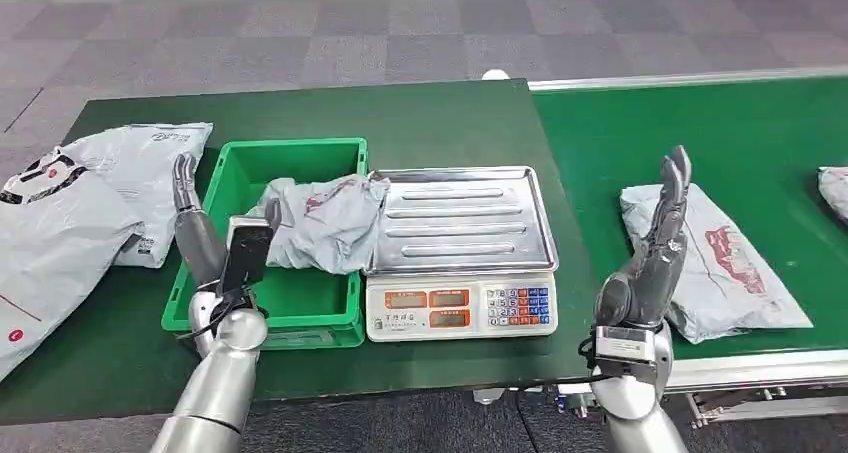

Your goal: Moved the parcel from conveyor to table for the left to box.

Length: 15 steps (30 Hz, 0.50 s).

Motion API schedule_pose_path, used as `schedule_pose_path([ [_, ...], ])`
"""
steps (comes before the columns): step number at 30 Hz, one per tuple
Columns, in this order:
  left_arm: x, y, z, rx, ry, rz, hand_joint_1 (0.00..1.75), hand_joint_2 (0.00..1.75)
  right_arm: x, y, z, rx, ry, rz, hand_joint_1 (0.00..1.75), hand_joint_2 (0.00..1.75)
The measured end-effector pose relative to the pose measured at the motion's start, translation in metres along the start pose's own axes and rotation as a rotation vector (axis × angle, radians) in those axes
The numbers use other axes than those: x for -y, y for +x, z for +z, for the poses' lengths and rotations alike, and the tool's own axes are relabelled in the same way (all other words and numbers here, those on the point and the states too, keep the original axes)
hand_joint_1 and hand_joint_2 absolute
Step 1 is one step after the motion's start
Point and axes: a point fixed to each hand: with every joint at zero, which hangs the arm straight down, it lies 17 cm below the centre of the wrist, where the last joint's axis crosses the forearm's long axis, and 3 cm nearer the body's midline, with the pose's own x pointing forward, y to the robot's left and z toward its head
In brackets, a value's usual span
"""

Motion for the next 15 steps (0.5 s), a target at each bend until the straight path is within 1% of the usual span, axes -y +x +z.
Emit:
schedule_pose_path([
  [3, -0.014, 0.011, 0.002, 0.037, 0.048, 0.012, 0.00, 0.00, 0.011, -0.014, 0.000, -0.039, -0.035, 0.032, 0.00, 0.00],
  [6, -0.023, 0.015, 0.002, 0.046, 0.078, 0.018, 0.00, 0.00, 0.027, -0.037, 0.002, -0.098, -0.070, 0.075, 0.00, 0.00],
  [8, -0.030, 0.014, 0.004, 0.034, 0.101, 0.042, 0.00, 0.00, 0.041, -0.056, 0.006, -0.138, -0.093, 0.110, 0.00, 0.00],
  [10, -0.037, 0.013, 0.007, 0.029, 0.129, 0.073, 0.00, 0.00, 0.059, -0.073, 0.008, -0.151, -0.112, 0.198, 0.00, 0.00],
  [15, -0.051, 0.005, 0.013, -0.032, 0.194, 0.187, 0.00, 0.00, 0.092, -0.113, 0.012, -0.203, -0.129, 0.369, 0.00, 0.00],
])
